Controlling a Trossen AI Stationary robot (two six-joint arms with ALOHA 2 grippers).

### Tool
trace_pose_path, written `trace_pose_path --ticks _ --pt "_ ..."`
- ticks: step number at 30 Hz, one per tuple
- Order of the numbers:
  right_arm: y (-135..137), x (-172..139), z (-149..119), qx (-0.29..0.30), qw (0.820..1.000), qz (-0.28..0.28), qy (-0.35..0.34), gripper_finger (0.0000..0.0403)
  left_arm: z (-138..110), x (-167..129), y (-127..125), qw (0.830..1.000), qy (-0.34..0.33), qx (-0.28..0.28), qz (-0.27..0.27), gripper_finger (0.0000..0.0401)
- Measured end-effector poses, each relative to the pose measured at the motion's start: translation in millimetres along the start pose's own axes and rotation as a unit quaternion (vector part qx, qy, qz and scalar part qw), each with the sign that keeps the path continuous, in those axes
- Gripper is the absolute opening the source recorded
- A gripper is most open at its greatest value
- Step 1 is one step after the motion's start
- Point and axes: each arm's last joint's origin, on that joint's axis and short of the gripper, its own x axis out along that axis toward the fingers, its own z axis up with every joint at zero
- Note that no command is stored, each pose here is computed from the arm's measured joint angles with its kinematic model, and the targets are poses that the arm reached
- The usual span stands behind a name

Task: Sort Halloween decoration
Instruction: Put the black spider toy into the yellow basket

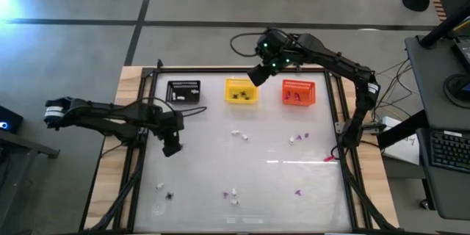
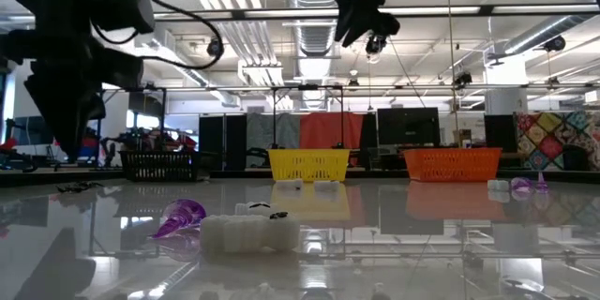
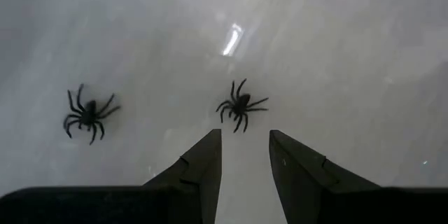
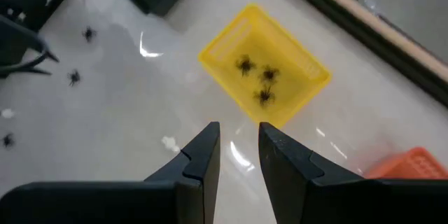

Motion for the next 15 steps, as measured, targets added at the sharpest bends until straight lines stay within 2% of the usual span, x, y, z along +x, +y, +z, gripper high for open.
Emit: trace_pose_path --ticks 7,15 --pt "20 2 -11 -0.019 1.0 0.01 0.019 0.0086 7 16 0 0.999 0.034 -0.008 0.027 0.0103" --pt "35 3 -19 -0.032 0.999 0.02 0.026 0.0089 14 27 -2 0.999 0.037 0.004 0.027 0.0103"
